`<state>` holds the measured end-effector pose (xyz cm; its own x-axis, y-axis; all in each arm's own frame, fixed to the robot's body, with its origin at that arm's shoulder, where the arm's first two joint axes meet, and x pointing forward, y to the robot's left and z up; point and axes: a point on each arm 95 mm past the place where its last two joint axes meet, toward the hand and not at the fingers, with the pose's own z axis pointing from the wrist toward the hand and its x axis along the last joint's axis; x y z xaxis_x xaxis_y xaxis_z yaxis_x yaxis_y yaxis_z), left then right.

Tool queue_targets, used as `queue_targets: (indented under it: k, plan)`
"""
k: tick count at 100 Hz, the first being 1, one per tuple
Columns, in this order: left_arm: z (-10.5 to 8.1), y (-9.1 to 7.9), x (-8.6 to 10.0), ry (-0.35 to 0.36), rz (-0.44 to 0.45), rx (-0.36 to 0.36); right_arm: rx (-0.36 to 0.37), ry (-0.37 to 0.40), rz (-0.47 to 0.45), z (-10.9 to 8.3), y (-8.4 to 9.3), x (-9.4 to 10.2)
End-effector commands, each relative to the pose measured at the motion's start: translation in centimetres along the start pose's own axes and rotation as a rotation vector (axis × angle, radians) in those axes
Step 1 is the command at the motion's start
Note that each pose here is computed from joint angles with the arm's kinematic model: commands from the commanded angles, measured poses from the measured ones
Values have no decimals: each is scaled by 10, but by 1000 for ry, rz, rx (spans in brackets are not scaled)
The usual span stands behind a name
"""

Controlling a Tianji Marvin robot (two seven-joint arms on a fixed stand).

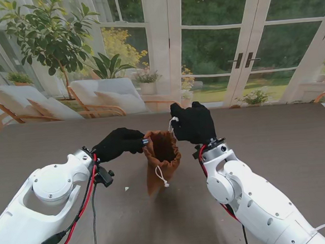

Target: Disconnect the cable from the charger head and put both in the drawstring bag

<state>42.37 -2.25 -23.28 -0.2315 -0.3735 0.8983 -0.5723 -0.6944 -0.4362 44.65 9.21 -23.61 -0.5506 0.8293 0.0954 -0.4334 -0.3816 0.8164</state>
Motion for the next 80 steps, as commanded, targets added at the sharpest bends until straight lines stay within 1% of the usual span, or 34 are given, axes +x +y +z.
queue_targets:
  k: [1, 22, 33, 55, 64, 80]
  plan:
    - [-2, 3, -2, -7, -18, -3, 5, 12, -1, 2, 1, 3]
    - [-9, 3, -5, -21, -9, 43, 5, 7, -3, 3, 3, 3]
    - [-14, 4, -6, -27, 9, 64, 4, -1, -4, 5, 6, 4]
    - [-27, 6, -3, -32, 73, 107, 3, -17, -10, 8, 12, 7]
    - [-32, 7, -2, -38, 115, 131, 5, -22, -12, 9, 14, 8]
    - [-37, 13, 0, -42, 174, 160, 7, -40, -13, 11, 19, 11]
